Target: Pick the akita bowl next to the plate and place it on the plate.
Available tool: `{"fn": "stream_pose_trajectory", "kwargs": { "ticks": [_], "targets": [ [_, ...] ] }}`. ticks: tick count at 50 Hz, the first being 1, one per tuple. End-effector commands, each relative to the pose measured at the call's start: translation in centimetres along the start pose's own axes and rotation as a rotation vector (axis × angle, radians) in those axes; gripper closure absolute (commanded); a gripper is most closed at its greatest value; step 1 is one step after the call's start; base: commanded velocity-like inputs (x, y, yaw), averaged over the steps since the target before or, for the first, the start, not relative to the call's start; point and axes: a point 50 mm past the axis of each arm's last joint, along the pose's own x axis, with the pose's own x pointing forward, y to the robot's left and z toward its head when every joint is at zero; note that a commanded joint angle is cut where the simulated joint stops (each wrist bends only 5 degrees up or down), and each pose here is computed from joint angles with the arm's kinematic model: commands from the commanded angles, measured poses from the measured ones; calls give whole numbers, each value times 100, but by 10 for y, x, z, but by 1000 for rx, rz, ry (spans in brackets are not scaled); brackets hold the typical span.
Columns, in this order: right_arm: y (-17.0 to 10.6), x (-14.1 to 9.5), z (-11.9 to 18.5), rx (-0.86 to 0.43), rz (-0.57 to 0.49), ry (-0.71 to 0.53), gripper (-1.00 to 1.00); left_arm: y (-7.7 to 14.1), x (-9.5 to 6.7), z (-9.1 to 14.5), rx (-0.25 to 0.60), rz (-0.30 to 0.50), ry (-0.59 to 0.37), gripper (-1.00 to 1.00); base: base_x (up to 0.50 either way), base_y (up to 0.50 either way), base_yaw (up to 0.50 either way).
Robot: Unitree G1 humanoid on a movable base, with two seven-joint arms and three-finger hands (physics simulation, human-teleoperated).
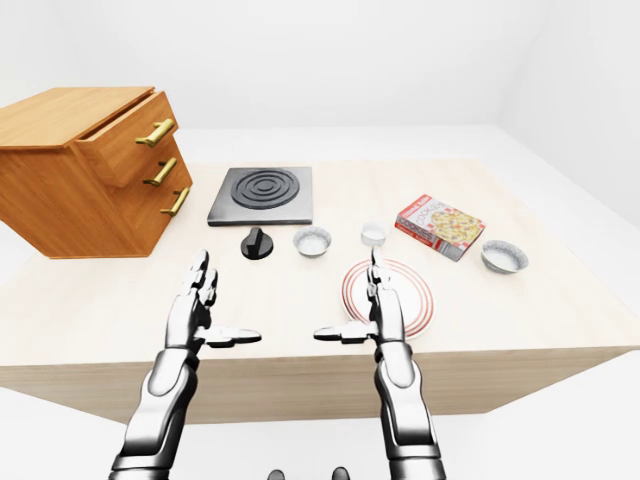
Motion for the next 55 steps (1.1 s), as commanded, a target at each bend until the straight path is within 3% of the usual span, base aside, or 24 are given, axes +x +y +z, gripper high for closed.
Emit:
{"fn": "stream_pose_trajectory", "kwargs": {
  "ticks": [1,24,55],
  "targets": [
    [-6,-2,2,10,19,-19,-100,5,-1,-1,16,-5,-7,-100,0,0,0],
    [-5,-3,3,31,21,-25,-100,4,-2,-2,29,-7,-3,-100,0,0,0],
    [-6,-4,5,35,18,-32,-100,3,-3,-3,28,-10,-2,-100,-7,-30,0]
  ]
}}
